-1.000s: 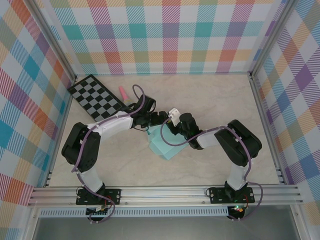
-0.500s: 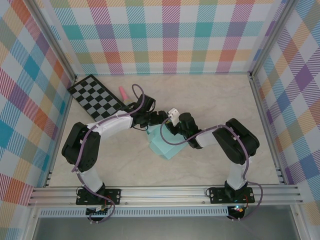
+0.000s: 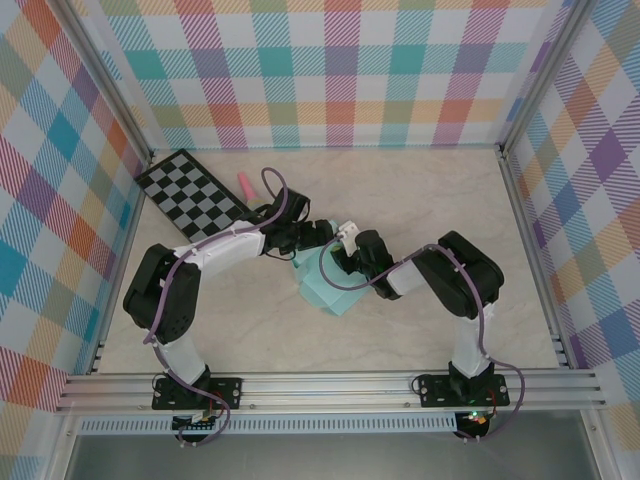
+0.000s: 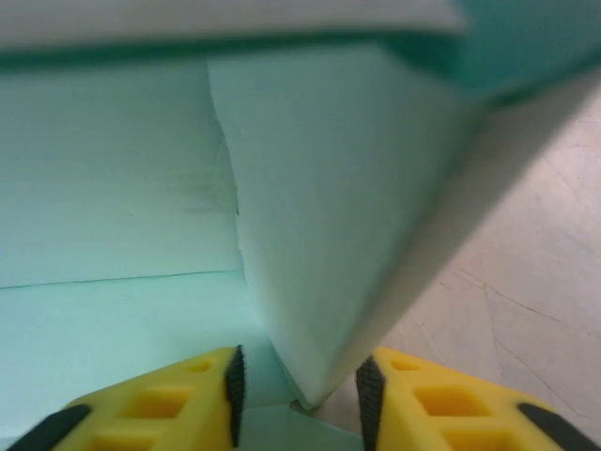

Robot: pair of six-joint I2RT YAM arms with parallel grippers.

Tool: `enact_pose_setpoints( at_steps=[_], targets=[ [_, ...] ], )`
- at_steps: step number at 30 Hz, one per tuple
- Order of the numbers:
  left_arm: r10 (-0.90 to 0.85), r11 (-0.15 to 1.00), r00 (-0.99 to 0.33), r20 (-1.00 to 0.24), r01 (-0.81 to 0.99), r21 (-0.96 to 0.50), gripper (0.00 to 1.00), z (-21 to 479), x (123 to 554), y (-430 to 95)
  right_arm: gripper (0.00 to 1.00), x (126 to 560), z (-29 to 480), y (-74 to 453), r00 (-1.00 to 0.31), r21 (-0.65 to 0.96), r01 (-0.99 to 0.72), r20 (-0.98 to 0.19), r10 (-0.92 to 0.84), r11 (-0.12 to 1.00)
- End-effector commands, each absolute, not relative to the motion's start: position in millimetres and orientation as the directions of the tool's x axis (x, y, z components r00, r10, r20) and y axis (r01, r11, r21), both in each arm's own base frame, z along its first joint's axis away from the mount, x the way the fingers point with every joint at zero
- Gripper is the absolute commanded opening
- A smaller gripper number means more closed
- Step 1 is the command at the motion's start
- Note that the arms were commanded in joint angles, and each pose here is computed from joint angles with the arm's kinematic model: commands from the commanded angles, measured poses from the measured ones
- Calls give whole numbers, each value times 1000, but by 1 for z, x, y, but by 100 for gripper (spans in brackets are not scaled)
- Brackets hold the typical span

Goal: Fold the paper box

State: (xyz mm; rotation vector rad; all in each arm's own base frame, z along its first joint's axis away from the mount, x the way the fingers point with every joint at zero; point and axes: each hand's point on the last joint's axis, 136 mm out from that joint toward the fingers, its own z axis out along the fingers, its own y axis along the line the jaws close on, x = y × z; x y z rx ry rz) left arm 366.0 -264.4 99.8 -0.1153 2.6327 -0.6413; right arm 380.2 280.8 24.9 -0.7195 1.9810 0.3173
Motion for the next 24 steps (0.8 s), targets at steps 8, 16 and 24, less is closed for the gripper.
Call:
enact_pose_setpoints(
  at_steps=[8,16,24],
  targets=[
    [-34,912,-934,-357,117,-393,85,74,359,-266,46,373,51,282,-365,114,-661,-913,-184,742],
    [16,888,-942,-334,167,-429,82,70,376,-267,42,381,57,285,-415,213,-653,-903,-109,727],
    [26,842,-962,-273,168,-513,78,64,378,-273,41,384,57,293,-415,179,-639,-899,-139,748]
  ],
)
